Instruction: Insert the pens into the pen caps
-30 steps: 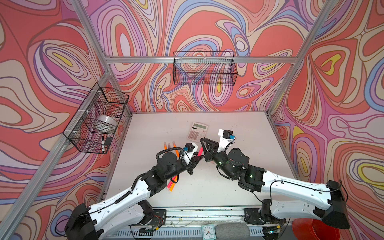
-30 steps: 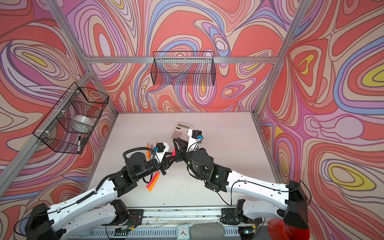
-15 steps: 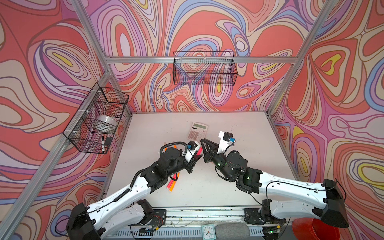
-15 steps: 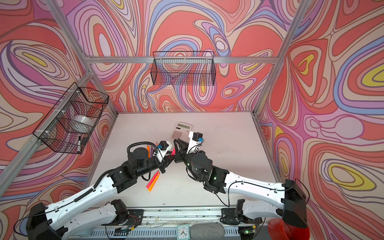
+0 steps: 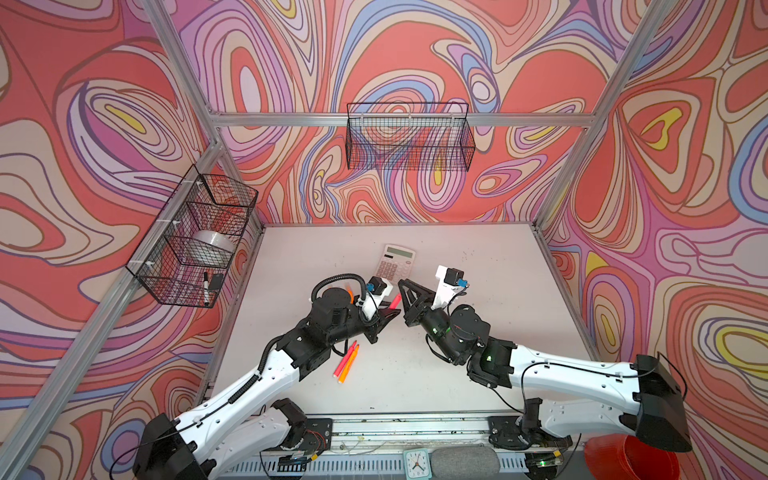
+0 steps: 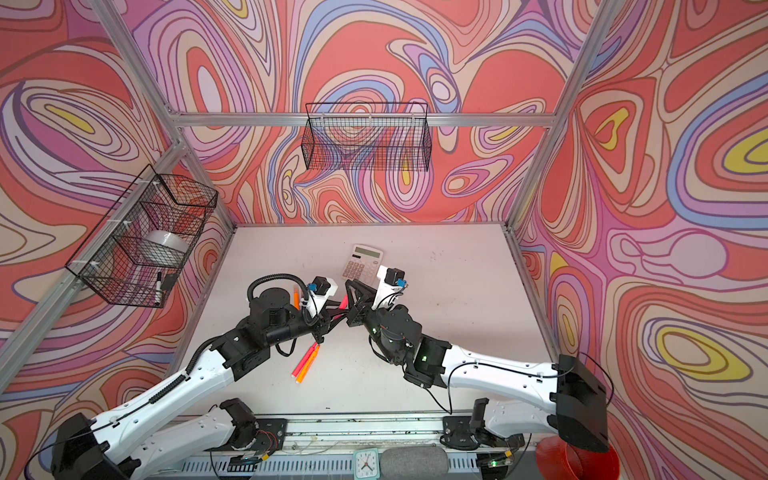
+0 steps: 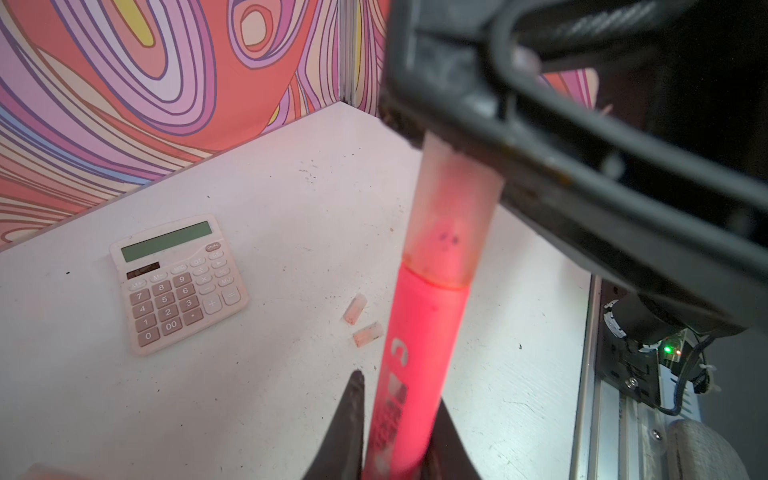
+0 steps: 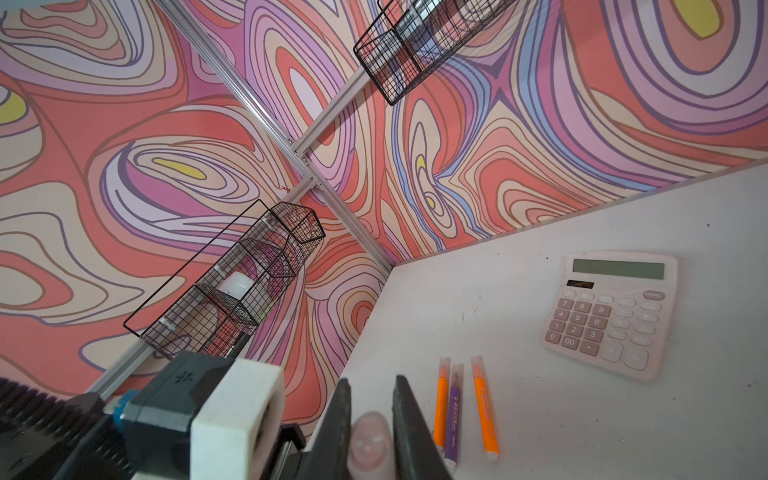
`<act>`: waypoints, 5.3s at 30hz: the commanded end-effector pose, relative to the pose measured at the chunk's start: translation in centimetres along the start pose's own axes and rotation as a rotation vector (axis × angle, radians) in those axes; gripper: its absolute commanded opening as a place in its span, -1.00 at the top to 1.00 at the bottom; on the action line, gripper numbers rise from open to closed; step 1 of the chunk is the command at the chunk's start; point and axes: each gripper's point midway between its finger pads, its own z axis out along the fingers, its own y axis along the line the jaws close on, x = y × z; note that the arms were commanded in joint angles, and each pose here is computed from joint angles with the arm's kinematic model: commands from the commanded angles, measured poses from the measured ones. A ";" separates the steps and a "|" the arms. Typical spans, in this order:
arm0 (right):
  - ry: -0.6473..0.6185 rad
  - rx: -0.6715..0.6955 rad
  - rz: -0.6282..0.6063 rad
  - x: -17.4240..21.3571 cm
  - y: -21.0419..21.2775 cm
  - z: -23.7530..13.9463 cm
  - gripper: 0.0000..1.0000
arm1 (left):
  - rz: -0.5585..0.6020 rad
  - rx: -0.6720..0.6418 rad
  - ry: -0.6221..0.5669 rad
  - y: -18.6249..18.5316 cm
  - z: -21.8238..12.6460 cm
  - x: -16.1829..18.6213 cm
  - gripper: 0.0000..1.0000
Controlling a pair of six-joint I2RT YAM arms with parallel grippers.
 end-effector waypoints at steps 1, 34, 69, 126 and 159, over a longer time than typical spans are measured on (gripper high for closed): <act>0.622 -0.001 -0.178 17.3 -3.7 -5.7 1.00 | -0.079 -0.274 -0.935 4.7 -13.3 -23.2 1.00; 0.432 -0.080 -0.219 9.8 2.8 -2.9 1.00 | -0.053 -0.164 -0.782 4.9 -12.6 -14.8 1.00; 0.945 0.374 -0.308 19.3 -17.2 16.1 1.00 | -0.781 -1.021 -0.159 17.7 -12.0 10.5 -0.30; 0.029 0.852 -0.354 -2.7 -29.2 -10.8 -0.56 | -0.695 -0.619 0.560 5.1 -8.2 19.8 -0.13; 0.112 0.878 -0.378 -1.7 -29.6 -9.4 -0.60 | -0.689 -0.585 0.796 3.7 -7.4 25.6 0.12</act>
